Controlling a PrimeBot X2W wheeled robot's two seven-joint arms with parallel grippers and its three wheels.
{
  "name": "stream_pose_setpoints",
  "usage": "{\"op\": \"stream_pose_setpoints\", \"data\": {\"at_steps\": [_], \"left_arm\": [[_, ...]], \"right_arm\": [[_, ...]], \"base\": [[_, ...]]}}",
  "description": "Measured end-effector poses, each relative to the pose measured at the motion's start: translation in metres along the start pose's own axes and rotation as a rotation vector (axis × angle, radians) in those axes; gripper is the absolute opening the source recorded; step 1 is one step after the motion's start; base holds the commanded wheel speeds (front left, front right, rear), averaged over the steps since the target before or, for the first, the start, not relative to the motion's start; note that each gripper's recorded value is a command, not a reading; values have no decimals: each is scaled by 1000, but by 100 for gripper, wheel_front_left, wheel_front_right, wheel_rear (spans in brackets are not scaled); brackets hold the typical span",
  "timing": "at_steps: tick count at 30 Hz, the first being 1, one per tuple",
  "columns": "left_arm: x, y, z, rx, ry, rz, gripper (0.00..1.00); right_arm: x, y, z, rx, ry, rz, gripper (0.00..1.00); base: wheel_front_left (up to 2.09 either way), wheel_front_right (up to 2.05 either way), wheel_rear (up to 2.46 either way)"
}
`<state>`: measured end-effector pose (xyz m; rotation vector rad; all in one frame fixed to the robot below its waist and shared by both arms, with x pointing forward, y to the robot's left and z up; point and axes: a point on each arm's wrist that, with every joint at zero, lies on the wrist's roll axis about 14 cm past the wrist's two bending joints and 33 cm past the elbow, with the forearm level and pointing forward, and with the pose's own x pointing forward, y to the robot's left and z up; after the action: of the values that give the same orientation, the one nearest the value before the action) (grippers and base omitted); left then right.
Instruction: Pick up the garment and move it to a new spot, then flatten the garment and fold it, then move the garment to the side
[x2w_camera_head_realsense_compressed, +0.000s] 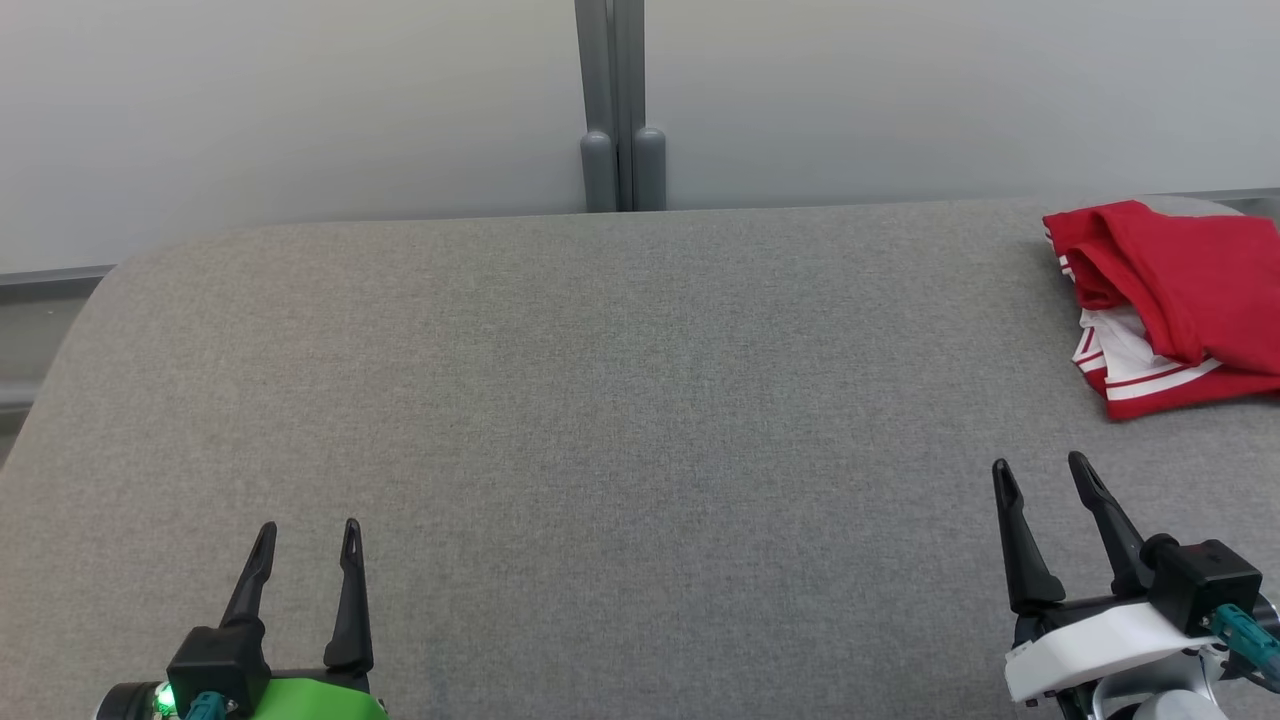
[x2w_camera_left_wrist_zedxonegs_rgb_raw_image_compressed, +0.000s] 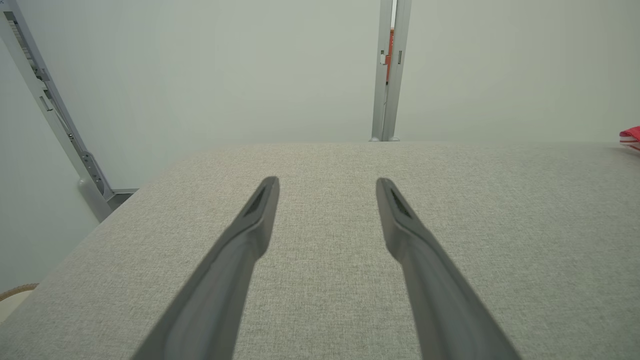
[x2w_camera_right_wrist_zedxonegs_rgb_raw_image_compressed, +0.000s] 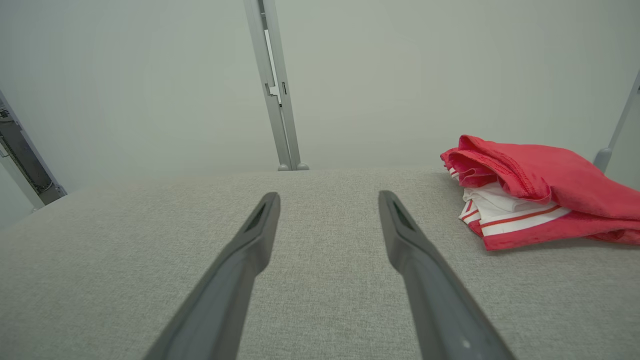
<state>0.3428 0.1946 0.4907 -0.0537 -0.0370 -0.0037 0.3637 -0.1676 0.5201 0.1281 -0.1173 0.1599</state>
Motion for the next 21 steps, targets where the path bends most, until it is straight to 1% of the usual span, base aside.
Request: {"op": "stream_pose_setpoints", "data": {"at_steps": [5, 6, 13, 21], "left_arm": [[0, -1, -1, -3, 3, -5, 100], [0, -1, -2, -5, 5, -7, 0], [-5, -2, -24, -28, 80, 0, 0], [-5, 4, -28, -187, 106, 49, 0]], "right_arm": [[0, 1, -1, 2, 3, 0, 100], [0, 1, -2, 3, 5, 0, 0], [-10, 2, -27, 39, 85, -18, 0], [-11, -5, -30, 186, 98, -71, 0]], "base": [[0, 0, 0], [0, 0, 0], [0, 0, 0], [0, 0, 0]]}}
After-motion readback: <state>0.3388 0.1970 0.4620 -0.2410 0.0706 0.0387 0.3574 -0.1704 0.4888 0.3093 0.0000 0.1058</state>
